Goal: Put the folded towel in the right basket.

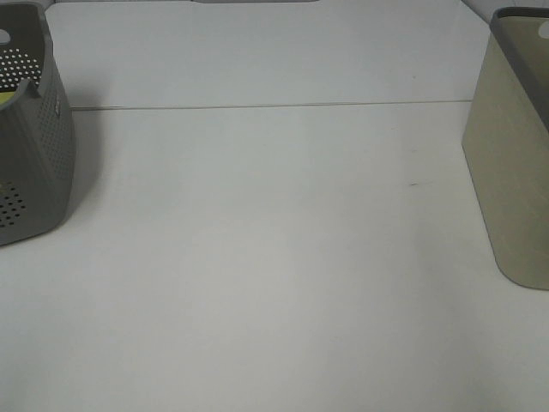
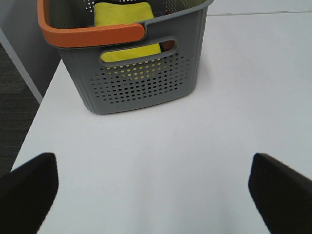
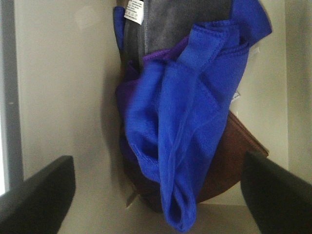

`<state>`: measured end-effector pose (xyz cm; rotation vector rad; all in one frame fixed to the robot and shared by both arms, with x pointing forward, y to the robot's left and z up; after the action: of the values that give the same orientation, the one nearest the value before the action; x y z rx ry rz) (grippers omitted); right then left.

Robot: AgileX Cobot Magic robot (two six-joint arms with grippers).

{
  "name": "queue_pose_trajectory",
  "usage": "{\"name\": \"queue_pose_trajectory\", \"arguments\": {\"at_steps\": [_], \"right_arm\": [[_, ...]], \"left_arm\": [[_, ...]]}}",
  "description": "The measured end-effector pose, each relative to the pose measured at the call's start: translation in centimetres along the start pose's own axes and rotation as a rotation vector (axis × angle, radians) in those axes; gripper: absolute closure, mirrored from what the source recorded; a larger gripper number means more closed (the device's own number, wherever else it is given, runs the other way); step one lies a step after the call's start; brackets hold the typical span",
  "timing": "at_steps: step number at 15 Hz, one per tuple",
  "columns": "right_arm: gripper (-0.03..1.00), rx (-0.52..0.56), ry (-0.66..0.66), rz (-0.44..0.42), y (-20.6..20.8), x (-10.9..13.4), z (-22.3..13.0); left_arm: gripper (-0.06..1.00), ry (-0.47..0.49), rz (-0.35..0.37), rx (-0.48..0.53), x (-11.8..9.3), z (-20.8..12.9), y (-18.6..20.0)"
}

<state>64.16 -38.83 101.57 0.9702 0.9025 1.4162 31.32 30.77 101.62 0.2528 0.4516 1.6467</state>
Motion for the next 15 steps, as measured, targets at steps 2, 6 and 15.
{"name": "queue_pose_trajectory", "arguments": {"at_steps": [2,6,15], "right_arm": [[0.01,0.000,0.028,0.007,-0.1,1.2,0.2],[0.00,-0.019,0.174,-0.017,0.4,7.6,1.7],[0.01,-0.218,0.212,-0.036,11.6,11.5,-5.2]], "left_arm": [[-0.05,0.000,0.000,0.000,0.0,0.0,0.0],[-0.05,0.000,0.000,0.000,0.0,0.0,0.0],[-0.05,0.000,0.000,0.000,0.0,0.0,0.0]]}}
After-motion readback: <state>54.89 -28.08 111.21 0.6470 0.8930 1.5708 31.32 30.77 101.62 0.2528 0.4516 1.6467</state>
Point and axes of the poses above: a point on each arm's last joint axis where the gripper is mounted, y pointing back along that axis away from the gripper, x along the wrist's bending axis when the last joint is at zero, z = x × y, the point moved 9 cm from there along -y, pointing out along that axis toward the gripper, and after that the axes turned 11 degrees about y, right-handed, at the moved point
